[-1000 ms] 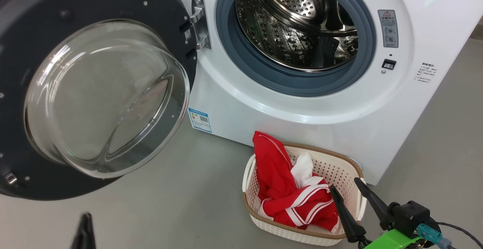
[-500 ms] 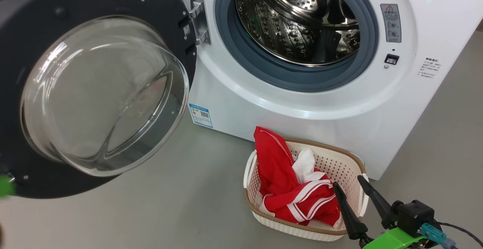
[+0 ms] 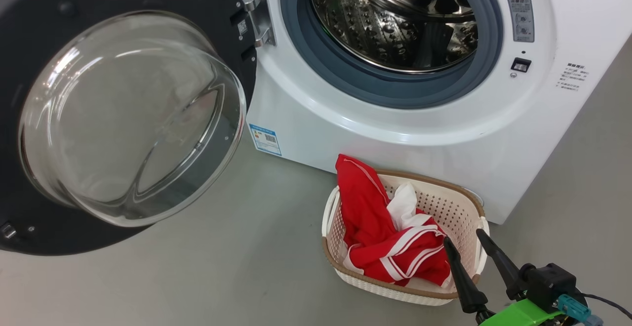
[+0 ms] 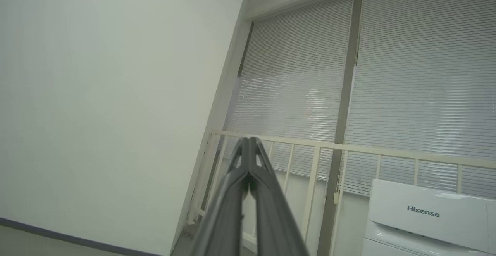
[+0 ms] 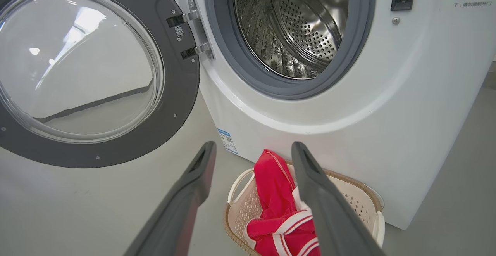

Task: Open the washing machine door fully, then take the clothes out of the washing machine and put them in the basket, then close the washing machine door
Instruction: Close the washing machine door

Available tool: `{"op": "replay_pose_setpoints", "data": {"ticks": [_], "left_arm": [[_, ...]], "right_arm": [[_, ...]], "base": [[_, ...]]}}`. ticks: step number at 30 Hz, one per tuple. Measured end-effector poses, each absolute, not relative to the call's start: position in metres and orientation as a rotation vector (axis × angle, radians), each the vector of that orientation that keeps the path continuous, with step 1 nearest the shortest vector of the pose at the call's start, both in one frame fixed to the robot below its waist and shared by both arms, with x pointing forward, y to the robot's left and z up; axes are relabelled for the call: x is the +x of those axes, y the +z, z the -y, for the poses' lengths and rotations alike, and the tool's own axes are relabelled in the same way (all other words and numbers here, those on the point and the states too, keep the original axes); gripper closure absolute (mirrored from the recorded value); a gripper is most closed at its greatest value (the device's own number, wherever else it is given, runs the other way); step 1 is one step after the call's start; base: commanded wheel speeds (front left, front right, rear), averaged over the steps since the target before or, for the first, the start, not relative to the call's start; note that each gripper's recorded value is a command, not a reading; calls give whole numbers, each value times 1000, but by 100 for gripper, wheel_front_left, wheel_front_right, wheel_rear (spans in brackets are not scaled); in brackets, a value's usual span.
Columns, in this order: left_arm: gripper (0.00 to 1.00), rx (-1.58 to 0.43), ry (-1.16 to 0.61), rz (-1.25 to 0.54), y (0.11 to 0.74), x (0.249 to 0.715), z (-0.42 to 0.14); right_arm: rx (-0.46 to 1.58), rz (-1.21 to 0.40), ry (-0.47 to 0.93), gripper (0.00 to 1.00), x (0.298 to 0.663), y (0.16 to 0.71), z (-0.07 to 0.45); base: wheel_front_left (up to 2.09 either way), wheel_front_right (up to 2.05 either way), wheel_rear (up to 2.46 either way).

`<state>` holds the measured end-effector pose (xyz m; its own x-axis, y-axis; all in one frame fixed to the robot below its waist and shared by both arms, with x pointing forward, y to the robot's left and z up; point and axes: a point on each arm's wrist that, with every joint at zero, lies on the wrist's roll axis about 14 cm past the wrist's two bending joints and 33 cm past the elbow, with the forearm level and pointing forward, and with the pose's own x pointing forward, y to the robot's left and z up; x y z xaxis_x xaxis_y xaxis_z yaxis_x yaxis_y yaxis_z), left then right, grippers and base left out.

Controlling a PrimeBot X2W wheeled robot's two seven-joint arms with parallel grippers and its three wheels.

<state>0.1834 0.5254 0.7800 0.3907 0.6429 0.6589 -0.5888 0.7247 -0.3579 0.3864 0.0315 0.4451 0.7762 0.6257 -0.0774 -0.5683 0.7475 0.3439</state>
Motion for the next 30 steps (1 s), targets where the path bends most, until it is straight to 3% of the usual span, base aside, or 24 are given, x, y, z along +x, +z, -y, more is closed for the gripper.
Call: {"op": "replay_pose_setpoints", "data": {"ticks": [8, 17, 30], "left_arm": [[100, -399, 845, 729, 760, 187, -585], [100, -714, 768, 390, 704, 224, -593], [100, -869, 684, 22, 629, 265, -566]], "right_arm": [[317, -219, 660, 0, 388, 435, -33], [308, -238, 662, 0, 394, 425, -31], [291, -264, 663, 0, 406, 406, -27]], "base": [[0, 0, 0], [0, 0, 0], [0, 0, 0]]}}
